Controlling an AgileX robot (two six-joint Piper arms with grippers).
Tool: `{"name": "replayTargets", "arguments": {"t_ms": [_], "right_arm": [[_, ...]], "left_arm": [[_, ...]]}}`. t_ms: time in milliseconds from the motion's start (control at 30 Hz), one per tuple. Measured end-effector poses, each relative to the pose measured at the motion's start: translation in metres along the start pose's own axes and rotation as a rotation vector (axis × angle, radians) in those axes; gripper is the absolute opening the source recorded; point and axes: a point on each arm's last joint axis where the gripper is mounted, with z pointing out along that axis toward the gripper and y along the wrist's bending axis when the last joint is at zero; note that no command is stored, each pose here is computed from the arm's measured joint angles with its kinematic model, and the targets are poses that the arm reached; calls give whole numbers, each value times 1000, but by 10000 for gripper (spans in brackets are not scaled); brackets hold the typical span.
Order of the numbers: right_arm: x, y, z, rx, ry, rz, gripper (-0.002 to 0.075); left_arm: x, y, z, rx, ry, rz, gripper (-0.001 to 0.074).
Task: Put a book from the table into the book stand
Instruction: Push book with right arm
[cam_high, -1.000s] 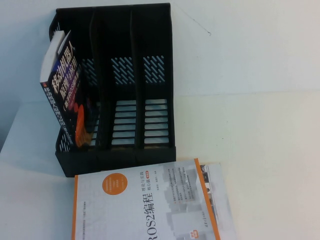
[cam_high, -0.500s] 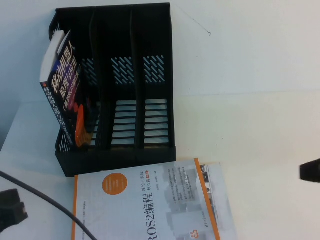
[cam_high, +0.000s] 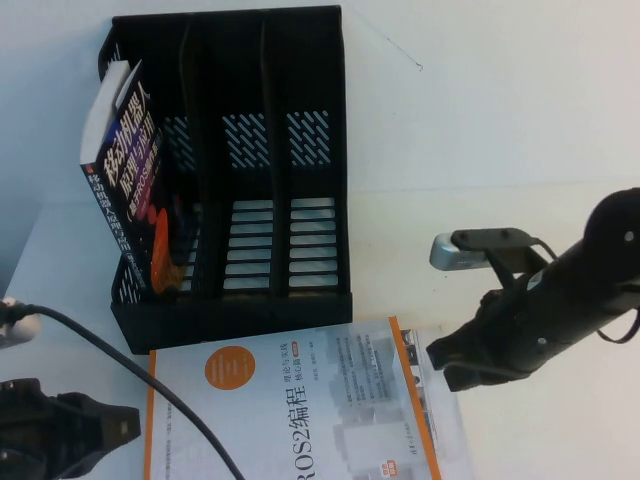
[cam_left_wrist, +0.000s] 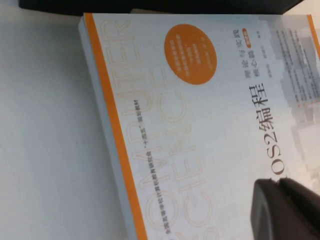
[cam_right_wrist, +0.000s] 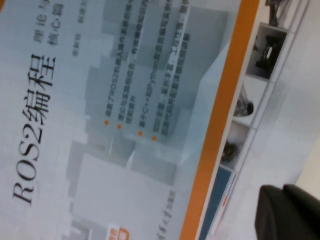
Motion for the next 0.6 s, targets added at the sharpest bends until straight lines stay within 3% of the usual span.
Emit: {"name": "replayTargets", "arguments": {"t_ms": [367,600], "right_arm": [[-7,-1,35,39,90,-22,5],[-4,8,44,37,108,-40,5]], "left_arm": [[-15,-6,2,92,-147,-72,-3],[-20,-1,4,54,-201,-106,-3]]}}
